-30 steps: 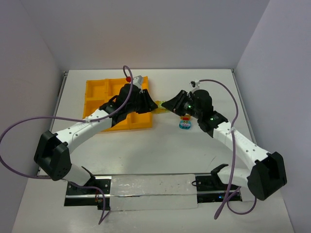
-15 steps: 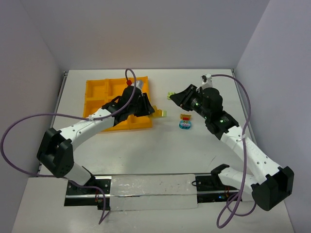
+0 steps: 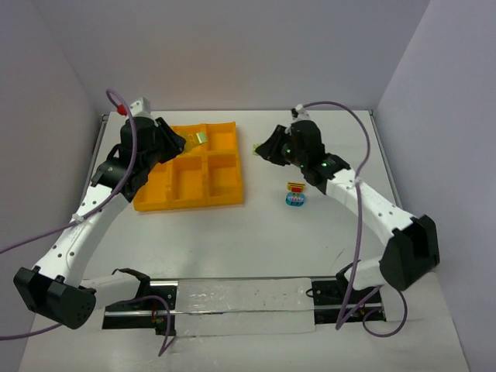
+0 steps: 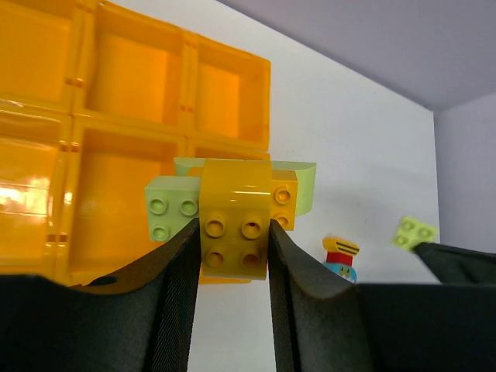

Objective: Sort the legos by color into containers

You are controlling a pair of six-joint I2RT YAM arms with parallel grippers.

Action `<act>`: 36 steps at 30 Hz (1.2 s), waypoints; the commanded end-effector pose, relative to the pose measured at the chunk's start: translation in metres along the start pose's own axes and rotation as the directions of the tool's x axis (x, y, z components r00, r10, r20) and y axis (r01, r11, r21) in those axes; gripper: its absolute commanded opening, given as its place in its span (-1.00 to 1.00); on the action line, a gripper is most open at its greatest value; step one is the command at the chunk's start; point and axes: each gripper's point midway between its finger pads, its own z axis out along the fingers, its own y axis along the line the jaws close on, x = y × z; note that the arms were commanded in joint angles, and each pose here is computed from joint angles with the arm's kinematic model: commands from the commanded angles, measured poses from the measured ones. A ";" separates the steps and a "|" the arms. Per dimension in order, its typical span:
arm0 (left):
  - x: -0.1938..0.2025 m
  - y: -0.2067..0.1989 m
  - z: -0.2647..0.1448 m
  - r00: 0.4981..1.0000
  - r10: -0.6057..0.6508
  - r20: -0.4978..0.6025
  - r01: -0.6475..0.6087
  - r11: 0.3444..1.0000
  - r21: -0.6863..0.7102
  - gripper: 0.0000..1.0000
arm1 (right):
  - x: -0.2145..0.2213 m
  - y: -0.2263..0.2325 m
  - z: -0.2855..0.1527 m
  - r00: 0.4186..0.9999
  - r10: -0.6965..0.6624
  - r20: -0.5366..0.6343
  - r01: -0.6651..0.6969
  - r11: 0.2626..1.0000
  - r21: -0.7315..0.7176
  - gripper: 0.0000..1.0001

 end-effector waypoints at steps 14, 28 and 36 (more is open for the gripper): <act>-0.016 0.019 0.007 0.998 -0.060 -0.012 0.060 0.998 -0.013 -1.00 | 0.087 0.050 0.100 0.923 -0.264 -0.279 0.248 0.964 -0.091 -0.74; -0.003 0.013 0.012 0.998 -0.028 -0.063 0.031 0.998 0.046 -1.00 | 0.047 0.079 0.064 0.934 -0.307 -0.180 0.284 0.948 -0.144 0.58; 0.016 -0.007 0.016 0.985 -0.008 -0.172 0.046 0.975 0.217 -1.00 | 0.022 0.127 0.000 0.972 -0.218 -0.088 0.165 0.899 -0.406 0.35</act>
